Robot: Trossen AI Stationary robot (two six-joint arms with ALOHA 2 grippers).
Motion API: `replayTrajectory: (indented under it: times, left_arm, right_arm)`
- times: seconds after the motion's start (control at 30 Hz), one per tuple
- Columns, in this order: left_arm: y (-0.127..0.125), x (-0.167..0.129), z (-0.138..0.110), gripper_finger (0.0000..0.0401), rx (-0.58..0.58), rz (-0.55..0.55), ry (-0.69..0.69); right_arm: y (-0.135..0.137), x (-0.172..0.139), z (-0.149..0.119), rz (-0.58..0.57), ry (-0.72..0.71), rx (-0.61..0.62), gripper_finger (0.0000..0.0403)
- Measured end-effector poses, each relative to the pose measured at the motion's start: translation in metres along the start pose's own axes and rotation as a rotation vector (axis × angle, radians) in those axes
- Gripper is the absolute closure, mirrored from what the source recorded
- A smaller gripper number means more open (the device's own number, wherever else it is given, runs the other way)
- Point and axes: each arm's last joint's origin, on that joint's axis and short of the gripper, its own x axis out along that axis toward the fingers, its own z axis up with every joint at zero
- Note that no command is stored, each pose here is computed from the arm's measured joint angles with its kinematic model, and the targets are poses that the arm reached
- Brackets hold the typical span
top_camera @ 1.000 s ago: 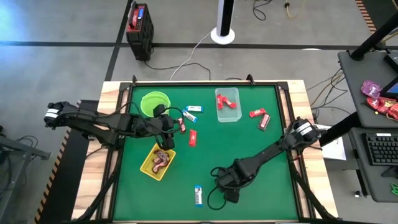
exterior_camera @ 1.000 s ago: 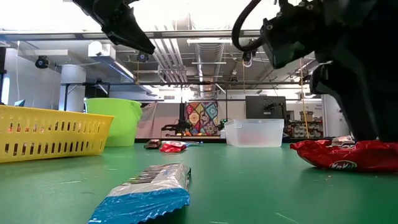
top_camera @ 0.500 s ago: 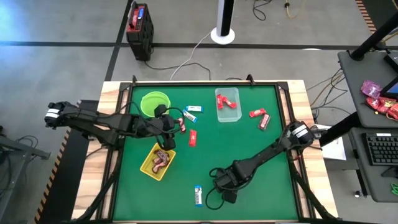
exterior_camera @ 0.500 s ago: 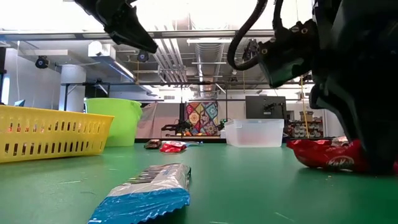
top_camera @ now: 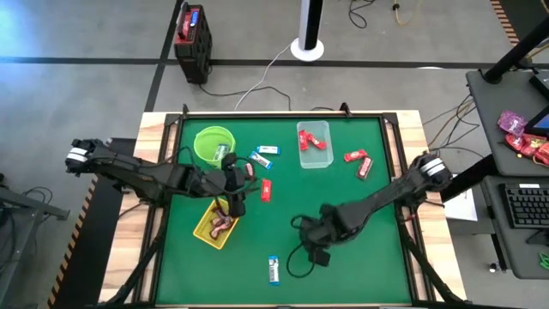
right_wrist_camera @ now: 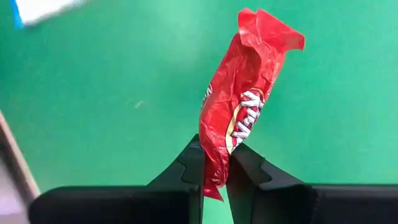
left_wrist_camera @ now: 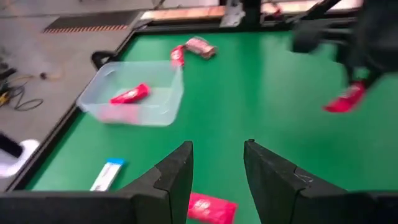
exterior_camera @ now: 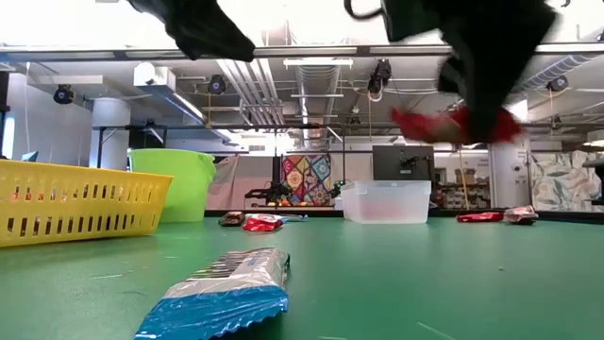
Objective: Sort candy by brand, put in halloween buckets
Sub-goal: Put the red chocolate into the transparent bin
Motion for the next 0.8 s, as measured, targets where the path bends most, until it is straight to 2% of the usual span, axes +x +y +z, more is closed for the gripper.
replayTrajectory:
  times: [0.13,0.27,0.4,0.6,0.67,0.8]
  left_arm:
    - [-0.014,0.003,-0.001,0.0274,0.003,-0.037,-0.015]
    - [-0.025,0.005,-0.001,0.0274,-0.042,-0.069,-0.041]
    - [-0.033,0.004,0.000,0.0274,-0.074,-0.098,-0.063]
    - [-0.037,0.002,0.000,0.0274,-0.144,-0.116,-0.059]
    - [-0.038,0.001,-0.001,0.0274,-0.169,-0.119,-0.050]
    - [-0.040,0.001,-0.003,0.0274,-0.216,-0.122,-0.032]
  right_arm:
    - [-0.028,-0.037,0.012,-0.090,-0.145,-0.019,0.0372]
    - [-0.073,-0.066,0.027,-0.229,-0.243,0.028,0.0372]
    - [-0.126,-0.083,0.047,-0.297,-0.279,0.122,0.0373]
    - [-0.216,-0.088,0.069,-0.401,-0.250,0.304,0.0365]
    - [-0.242,-0.087,0.071,-0.410,-0.228,0.354,0.0351]
    - [-0.281,-0.083,0.075,-0.305,-0.210,0.403,0.0314]
